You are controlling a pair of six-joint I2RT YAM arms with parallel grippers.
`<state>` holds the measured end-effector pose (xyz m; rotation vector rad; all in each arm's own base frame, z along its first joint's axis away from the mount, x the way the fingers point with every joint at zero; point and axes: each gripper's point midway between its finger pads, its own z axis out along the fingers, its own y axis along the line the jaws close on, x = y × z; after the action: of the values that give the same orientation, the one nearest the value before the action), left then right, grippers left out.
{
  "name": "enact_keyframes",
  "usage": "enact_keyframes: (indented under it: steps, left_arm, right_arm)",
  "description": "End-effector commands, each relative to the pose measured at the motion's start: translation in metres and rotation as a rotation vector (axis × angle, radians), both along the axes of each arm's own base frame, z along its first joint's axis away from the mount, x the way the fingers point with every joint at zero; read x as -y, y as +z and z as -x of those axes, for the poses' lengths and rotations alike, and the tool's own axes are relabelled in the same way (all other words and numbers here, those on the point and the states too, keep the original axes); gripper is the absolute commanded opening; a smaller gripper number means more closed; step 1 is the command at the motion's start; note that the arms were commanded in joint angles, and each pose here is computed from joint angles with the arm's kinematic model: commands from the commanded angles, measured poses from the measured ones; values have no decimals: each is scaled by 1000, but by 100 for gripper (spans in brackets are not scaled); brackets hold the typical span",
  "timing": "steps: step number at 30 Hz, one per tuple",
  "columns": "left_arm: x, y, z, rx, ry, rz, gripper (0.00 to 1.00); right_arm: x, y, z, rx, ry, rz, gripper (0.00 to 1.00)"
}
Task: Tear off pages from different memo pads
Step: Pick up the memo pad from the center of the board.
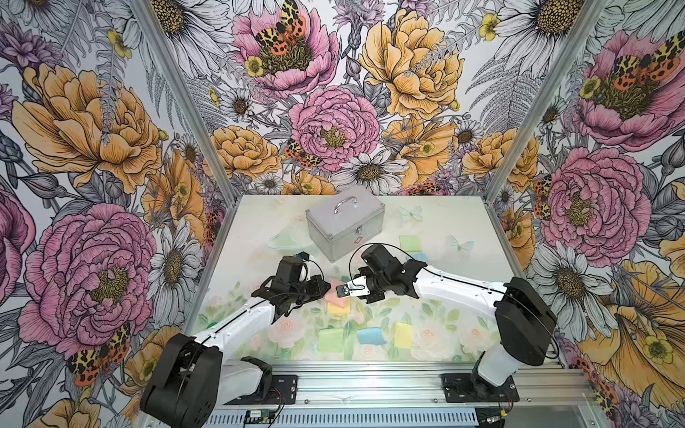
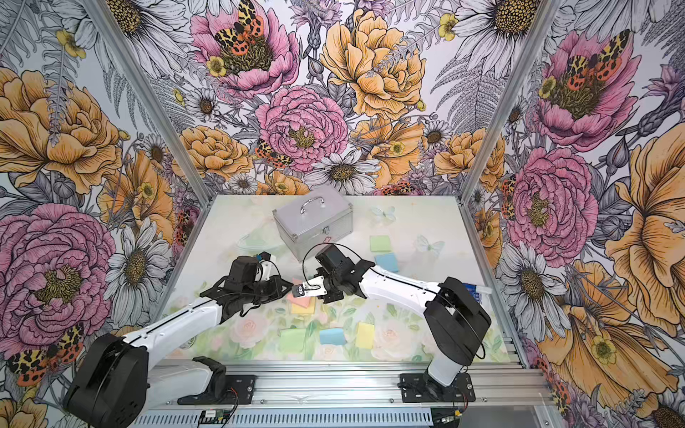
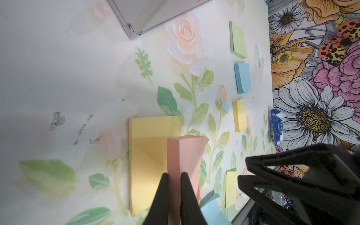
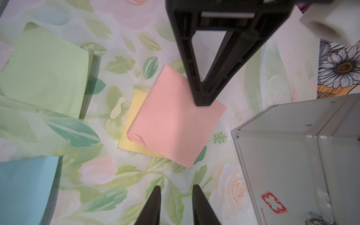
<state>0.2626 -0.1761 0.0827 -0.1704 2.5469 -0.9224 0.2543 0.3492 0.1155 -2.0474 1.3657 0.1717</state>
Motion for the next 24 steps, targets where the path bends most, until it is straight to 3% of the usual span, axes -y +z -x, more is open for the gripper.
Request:
enact_keyframes:
  steps: [1, 11, 24]
  left_arm:
    - [6, 15, 1, 18, -28, 28, 0]
    - [3, 26, -1, 31, -2, 71, 0]
    - [-1, 33, 0, 38, 10, 99, 0]
  right_arm:
    - [-12, 9, 0, 89, 37, -34, 30]
    - [-23, -12, 22, 116, 63, -10, 29]
    - [-24, -27, 24, 118, 53, 23, 28]
